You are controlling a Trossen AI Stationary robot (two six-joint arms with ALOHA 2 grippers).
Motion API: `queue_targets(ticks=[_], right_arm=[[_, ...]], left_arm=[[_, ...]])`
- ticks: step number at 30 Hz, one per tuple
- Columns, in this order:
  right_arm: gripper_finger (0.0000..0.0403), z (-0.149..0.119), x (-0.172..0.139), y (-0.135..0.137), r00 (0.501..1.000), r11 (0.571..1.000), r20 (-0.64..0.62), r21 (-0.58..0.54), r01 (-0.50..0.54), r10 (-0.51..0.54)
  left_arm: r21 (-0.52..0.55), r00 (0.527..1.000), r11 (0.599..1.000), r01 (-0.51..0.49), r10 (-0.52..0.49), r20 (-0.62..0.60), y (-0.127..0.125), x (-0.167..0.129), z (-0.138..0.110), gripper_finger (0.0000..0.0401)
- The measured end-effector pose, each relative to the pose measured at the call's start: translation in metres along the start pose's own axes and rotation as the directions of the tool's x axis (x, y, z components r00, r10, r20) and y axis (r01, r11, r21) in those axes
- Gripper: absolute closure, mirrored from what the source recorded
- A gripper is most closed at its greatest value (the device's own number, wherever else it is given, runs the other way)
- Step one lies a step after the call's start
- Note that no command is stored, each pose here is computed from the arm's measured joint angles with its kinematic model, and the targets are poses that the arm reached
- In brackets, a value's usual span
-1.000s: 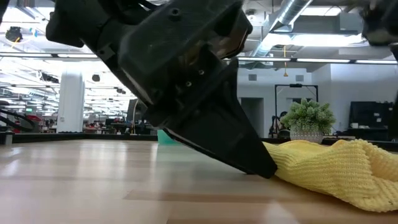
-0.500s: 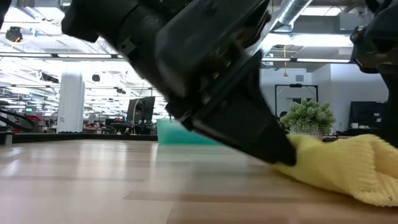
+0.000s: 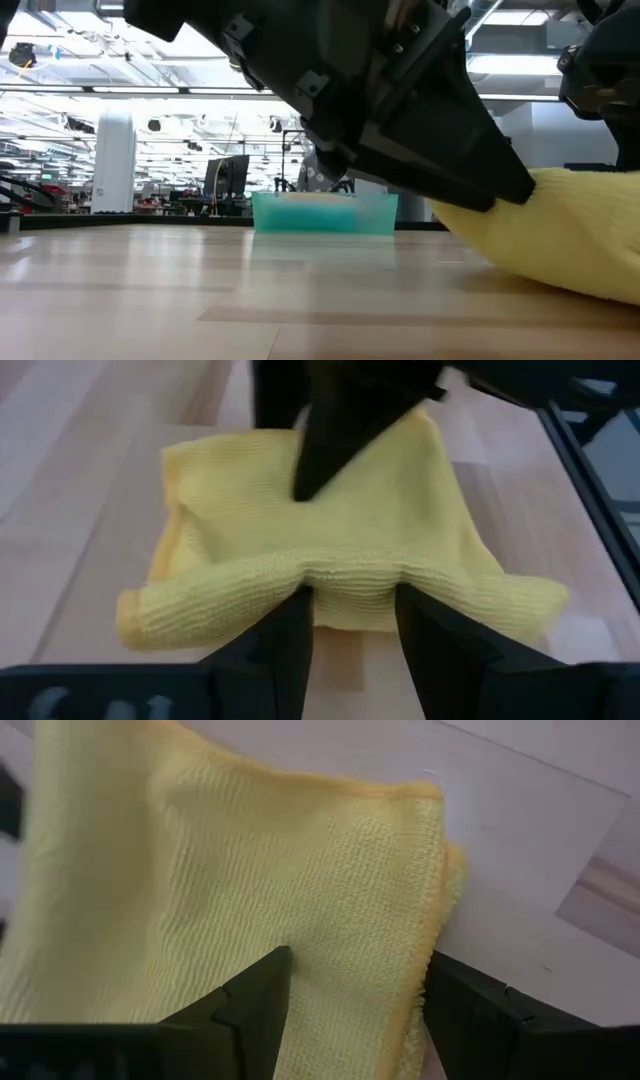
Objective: Roll microfiber towels into tight, uniform cylinder then place into a basket
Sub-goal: Roll the yellow towel
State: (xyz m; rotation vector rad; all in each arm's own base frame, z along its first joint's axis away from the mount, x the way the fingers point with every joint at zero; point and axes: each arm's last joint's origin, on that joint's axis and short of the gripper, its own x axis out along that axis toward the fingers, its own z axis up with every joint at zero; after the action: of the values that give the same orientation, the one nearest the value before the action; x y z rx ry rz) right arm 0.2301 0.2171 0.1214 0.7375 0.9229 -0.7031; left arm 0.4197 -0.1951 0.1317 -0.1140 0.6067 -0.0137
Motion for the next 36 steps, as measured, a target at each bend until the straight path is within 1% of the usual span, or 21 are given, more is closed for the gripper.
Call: queue_targets(ticks=[10, 16, 18, 21, 28, 31, 36], right_arm=[[0.0168, 0.002, 0.002, 0.002, 1.000, 1.000, 0.002, 0.012, -0.009, 0.009], [0.0168, 0.004, 0.003, 0.003, 1.000, 1.000, 0.002, 0.002, -0.016, 0.016], [0.0168, 0.004, 0.003, 0.003, 1.000, 1.000, 0.002, 0.002, -0.016, 0.016], [0.0168, 0.005, 0.003, 0.003, 1.000, 1.000, 0.002, 0.002, -0.016, 0.015], [0.0168, 0.004, 0.003, 0.003, 1.000, 1.000, 0.006, -0.002, -0.019, 0.019], [0.0168, 0.004, 0.004, 0.005, 0.999, 0.998, 0.005, -0.043, -0.040, 0.040], [0.0168, 0.004, 0.005, 0.011, 0.996, 0.985, -0.006, -0.151, -0.086, 0.086]], left_arm=[[-0.152, 1.000, 0.988, -0.013, 0.013, 0.002, 0.010, 0.003, 0.004, 0.0264], [-0.179, 0.999, 0.983, -0.036, 0.037, 0.005, 0.020, 0.007, 0.007, 0.0264], [-0.191, 0.999, 0.981, -0.037, 0.038, 0.002, 0.023, 0.013, 0.003, 0.0264], [-0.202, 0.998, 0.979, -0.040, 0.030, -0.051, 0.030, 0.027, -0.012, 0.0264], [-0.217, 0.998, 0.975, -0.048, 0.037, -0.055, 0.033, 0.030, -0.014, 0.0264], [-0.218, 0.998, 0.975, -0.043, 0.031, -0.059, 0.033, 0.031, -0.014, 0.0264], [-0.222, 0.997, 0.974, -0.049, 0.035, -0.070, 0.033, 0.031, -0.016, 0.0264]])
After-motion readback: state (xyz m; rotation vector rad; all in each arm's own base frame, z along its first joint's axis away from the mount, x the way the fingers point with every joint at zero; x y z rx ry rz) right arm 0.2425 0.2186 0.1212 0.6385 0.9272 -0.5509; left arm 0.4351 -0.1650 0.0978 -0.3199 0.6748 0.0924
